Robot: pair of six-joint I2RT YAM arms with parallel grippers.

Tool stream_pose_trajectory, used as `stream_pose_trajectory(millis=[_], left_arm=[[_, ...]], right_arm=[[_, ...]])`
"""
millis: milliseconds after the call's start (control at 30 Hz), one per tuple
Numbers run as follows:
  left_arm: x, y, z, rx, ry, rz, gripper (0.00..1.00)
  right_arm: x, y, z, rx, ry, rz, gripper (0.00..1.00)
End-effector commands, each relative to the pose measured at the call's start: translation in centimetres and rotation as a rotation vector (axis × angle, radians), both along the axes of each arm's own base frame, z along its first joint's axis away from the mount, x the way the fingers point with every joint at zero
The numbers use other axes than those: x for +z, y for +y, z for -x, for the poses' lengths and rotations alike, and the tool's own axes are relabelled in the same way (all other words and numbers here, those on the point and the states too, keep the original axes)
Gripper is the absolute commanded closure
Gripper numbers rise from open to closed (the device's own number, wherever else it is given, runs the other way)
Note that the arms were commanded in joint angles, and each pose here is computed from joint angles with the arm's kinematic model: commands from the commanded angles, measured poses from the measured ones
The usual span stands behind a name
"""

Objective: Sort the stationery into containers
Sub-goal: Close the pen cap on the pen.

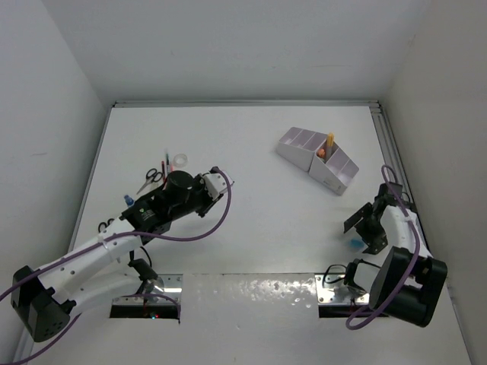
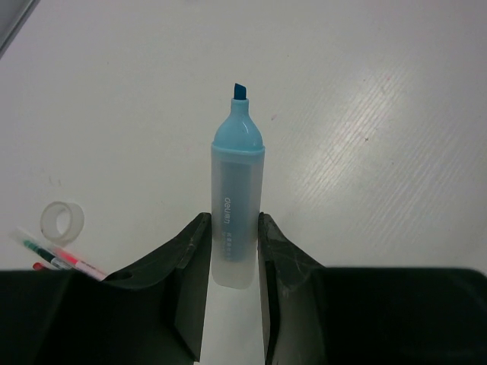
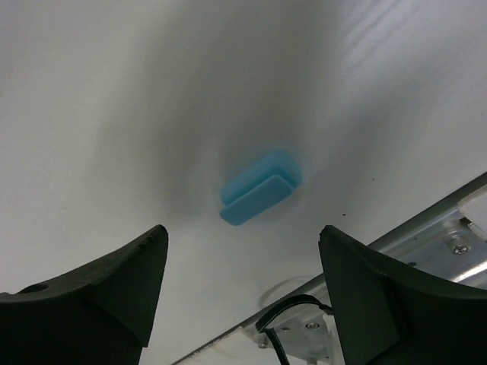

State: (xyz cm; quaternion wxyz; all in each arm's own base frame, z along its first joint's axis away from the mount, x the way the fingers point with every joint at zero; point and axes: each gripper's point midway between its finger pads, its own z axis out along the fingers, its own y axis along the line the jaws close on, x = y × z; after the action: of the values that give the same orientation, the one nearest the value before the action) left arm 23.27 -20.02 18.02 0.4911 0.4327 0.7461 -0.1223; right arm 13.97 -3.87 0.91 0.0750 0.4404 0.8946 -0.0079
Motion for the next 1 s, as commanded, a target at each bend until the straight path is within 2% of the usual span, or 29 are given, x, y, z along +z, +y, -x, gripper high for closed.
stream_pose_trajectory(millis=[0,167,367,633,733,833,933,967], left_arm=[[2.3,-0.2,-1.1,0.046,-0.066,0.08,1.0],[2.2,-0.3,-0.9,0.045,-0.056,0.091,1.0],[2.4,-0.3,-0.8,0.046,-0.058,0.107,1.0],[2.4,0.0,-0.8,0.058,-0.067,0.108,1.0],[2.5,0.0,-0.8,0.055,-0.074,0.11,1.0],[2.7,0.3,-1.1,0.08,-0.085,0.105,1.0],[2.7,0.4,-1.2,0.084,-0.085,0.103,1.0],[2.8,0.4,-1.4,0.087,-0.087,0.103,1.0]], right_arm=[[0.4,-1.6,-0.6,-0.137,-0.024,0.075,0.22],[1.0,-2.1,-1.2,-0.439,-0.118,0.104,0.24],[0.1,-1.5,-2.3,-0.735,-0.222,0.031,0.29],[-1.0,-1.2,-2.2,-0.777,-0.17,0.011,0.32],[-2.1,-0.8,-2.0,-0.768,-0.115,-0.006,0.37],[-2.8,-0.6,-1.3,-0.745,-0.064,0.001,0.38],[-3.3,-0.8,-0.4,-0.734,-0.026,0.021,0.43],[-3.6,-0.8,0.1,-0.738,-0.018,0.028,0.51]])
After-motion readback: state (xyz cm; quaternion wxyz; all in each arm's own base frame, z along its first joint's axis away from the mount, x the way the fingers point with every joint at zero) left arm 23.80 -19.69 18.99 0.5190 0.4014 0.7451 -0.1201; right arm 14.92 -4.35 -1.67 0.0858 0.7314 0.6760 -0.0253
